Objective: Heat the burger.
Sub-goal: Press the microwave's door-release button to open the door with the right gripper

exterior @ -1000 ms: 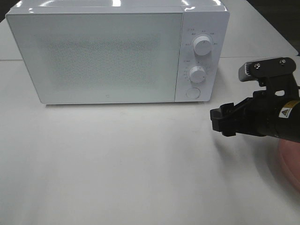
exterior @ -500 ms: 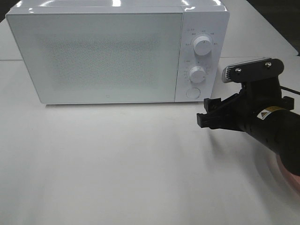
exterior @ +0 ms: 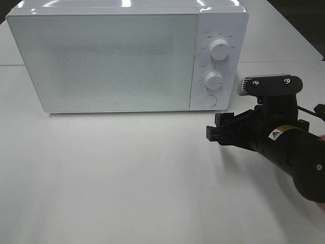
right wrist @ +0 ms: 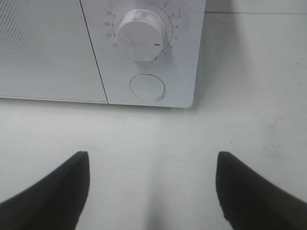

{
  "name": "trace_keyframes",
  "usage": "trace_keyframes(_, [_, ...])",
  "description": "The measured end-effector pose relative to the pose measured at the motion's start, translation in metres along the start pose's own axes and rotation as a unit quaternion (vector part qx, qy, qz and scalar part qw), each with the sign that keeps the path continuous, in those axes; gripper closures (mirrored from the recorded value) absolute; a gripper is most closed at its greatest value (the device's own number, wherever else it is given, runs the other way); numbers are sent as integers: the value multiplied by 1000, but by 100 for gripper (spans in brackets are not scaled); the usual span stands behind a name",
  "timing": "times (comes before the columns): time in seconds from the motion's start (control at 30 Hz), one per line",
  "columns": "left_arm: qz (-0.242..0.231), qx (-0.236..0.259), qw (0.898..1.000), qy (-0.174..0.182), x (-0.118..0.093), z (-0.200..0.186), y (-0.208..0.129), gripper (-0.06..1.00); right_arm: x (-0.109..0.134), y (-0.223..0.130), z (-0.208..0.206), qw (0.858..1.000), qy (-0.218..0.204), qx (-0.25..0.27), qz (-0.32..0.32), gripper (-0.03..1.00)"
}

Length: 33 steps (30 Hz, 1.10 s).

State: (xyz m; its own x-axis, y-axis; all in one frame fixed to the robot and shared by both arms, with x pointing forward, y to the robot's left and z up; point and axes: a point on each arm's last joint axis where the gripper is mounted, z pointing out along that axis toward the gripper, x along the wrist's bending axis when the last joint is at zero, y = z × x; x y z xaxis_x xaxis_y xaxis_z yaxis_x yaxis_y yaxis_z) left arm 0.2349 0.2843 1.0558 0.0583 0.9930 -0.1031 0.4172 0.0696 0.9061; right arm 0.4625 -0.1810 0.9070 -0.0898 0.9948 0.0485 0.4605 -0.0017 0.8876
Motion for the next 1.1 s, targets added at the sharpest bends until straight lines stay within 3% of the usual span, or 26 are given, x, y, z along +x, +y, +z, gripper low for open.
trace_keyframes(0.27, [0,0,1000,0,0,0,0,-5,0,0,0,990,0,-1,141,38])
trace_keyframes(0.3, [0,0,1000,0,0,0,0,-5,0,0,0,982,0,-1,190,43])
trace_keyframes(0.43, [0,0,1000,0,0,0,0,-5,0,0,0,966,0,-1,259,49])
trace_keyframes(0.5, [0,0,1000,0,0,0,0,-5,0,0,0,941,0,-1,340,56])
trace_keyframes(0.53, [0,0,1000,0,0,0,0,-5,0,0,0,941,0,-1,340,56])
trace_keyframes(0.6, [0,0,1000,0,0,0,0,-5,0,0,0,904,0,-1,428,64])
trace_keyframes(0.7, [0,0,1000,0,0,0,0,-5,0,0,0,897,0,-1,443,65])
trace_keyframes(0.77, [0,0,1000,0,0,0,0,-5,0,0,0,860,1,-2,511,69])
trace_keyframes(0.87, [0,0,1000,0,0,0,0,-5,0,0,0,852,1,-2,524,69])
trace_keyframes(0.93, [0,0,1000,0,0,0,0,-5,0,0,0,824,1,-2,567,72])
trace_keyframes(0.97, [0,0,1000,0,0,0,0,-5,0,0,0,824,1,-2,567,72])
trace_keyframes(1.03, [0,0,1000,0,0,0,0,-5,0,0,0,790,1,-2,613,79])
trace_keyframes(1.1, [0,0,1000,0,0,0,0,-5,0,0,0,786,1,-2,618,84])
